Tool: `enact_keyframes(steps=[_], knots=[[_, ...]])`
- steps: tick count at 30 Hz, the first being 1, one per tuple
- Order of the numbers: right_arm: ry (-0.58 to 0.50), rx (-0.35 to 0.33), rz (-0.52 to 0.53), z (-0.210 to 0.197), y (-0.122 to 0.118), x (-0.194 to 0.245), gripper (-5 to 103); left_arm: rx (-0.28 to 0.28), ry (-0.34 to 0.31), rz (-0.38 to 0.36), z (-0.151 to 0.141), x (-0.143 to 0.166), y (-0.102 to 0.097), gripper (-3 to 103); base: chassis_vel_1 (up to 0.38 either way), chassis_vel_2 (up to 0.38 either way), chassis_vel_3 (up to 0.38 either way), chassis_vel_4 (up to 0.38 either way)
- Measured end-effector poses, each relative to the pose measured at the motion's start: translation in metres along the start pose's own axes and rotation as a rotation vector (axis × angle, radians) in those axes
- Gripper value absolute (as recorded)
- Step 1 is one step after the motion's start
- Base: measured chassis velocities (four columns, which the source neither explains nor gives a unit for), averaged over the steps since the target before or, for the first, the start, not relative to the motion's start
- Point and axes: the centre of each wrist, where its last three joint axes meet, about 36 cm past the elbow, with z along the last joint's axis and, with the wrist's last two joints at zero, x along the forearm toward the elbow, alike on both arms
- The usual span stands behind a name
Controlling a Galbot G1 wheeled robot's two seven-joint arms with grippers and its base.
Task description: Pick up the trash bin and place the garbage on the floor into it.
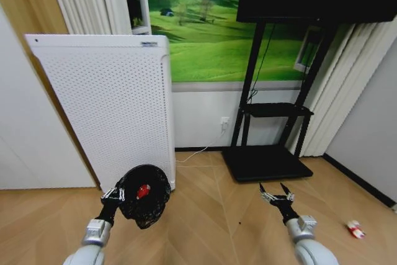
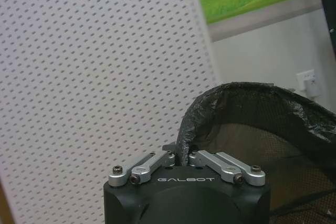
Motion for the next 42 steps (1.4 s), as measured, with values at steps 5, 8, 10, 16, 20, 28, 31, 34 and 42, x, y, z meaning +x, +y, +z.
enact_keyframes(steps=[5,8,10,16,20,28,31,34,42], knots=[[-0.004,0.016,-0.001,0.009,-0.001,-0.002,100,0.0,0.006,0.001,0.002,-0.001,0.0,6,-0.343,-0.338,0.328,0.322],[0.025,0.05,-0.012,0.013,0.0,0.0,100,-0.001,0.008,0.001,0.004,-0.002,0.0,6,-0.206,-0.238,0.247,0.185],[0.063,0.072,-0.01,0.018,0.001,0.003,100,-0.001,0.012,0.002,0.005,-0.002,0.0,6,-0.08,-0.119,0.124,0.125],[0.291,0.094,0.047,0.046,0.01,0.023,100,-0.016,0.032,0.006,0.012,-0.002,0.003,6,0.022,0.019,-0.026,-0.025],[0.47,0.075,0.109,0.066,0.012,0.035,100,-0.02,0.037,0.009,0.016,-0.007,0.004,6,0.065,0.069,-0.072,-0.064],[0.612,0.059,0.14,0.091,0.007,0.038,100,-0.014,0.052,0.043,0.027,-0.016,-0.006,6,-0.004,-0.014,0.002,0.0],[0.652,0.035,0.147,0.098,0.01,0.033,100,-0.009,0.054,0.05,0.031,-0.016,-0.01,6,0.0,0.0,0.0,0.0],[0.681,0.03,0.142,0.105,0.013,0.029,100,-0.005,0.056,0.057,0.034,-0.017,-0.014,6,0.0,0.0,0.0,0.0],[0.732,0.054,0.14,0.132,0.019,0.017,100,0.0,0.063,0.08,0.04,-0.021,-0.023,6,0.0,0.0,0.0,0.0]])
